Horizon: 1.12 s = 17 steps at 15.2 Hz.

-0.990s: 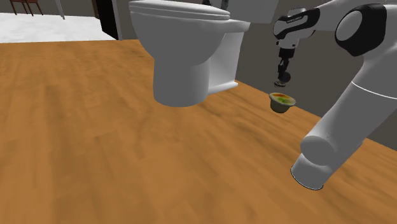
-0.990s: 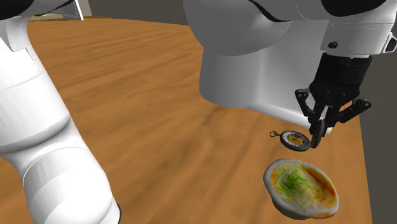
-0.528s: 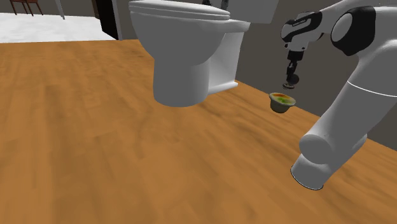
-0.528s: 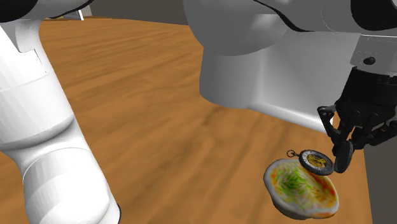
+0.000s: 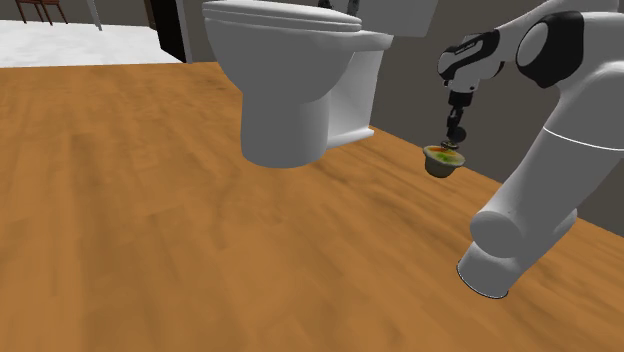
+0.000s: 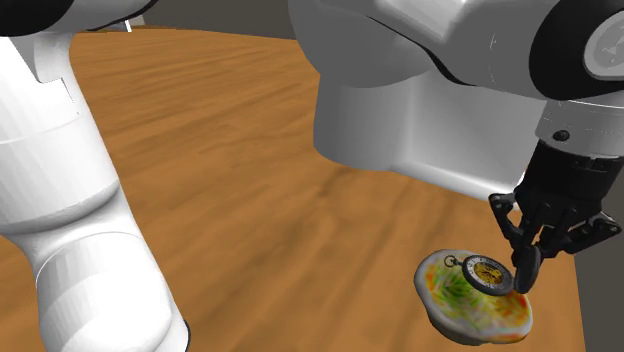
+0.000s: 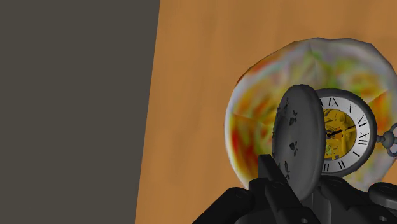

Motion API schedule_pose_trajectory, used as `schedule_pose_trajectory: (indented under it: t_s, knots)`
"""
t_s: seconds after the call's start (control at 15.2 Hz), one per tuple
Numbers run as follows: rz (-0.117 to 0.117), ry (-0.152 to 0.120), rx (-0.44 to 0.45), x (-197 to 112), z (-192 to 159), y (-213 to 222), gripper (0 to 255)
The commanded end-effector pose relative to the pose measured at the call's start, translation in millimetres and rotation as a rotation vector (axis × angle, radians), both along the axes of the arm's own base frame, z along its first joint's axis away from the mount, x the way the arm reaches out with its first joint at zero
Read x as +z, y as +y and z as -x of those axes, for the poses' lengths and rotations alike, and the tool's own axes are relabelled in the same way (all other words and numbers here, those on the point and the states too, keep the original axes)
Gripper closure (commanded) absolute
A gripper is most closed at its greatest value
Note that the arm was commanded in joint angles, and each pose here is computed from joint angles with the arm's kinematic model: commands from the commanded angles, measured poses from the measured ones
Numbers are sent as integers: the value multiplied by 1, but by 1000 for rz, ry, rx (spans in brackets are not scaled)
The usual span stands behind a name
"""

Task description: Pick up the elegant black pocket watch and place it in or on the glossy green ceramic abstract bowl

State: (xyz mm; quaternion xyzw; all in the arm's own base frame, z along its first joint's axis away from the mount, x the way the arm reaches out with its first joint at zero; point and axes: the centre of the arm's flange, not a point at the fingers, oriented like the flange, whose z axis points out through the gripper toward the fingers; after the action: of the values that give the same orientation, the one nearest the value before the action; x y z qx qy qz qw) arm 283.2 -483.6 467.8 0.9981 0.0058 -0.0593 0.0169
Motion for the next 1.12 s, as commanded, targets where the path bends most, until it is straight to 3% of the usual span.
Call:
schedule_pose_trajectory:
  t_s: [0.0,0.2,0.73,0.79,1.06]
  knots:
    - [0,0,0,-11,0,0,255]
    - [0,0,0,-27,0,0,255]
    - [0,0,0,-28,0,0,255]
    - [0,0,0,-28,0,0,0]
    - [0,0,0,-28,0,0,0]
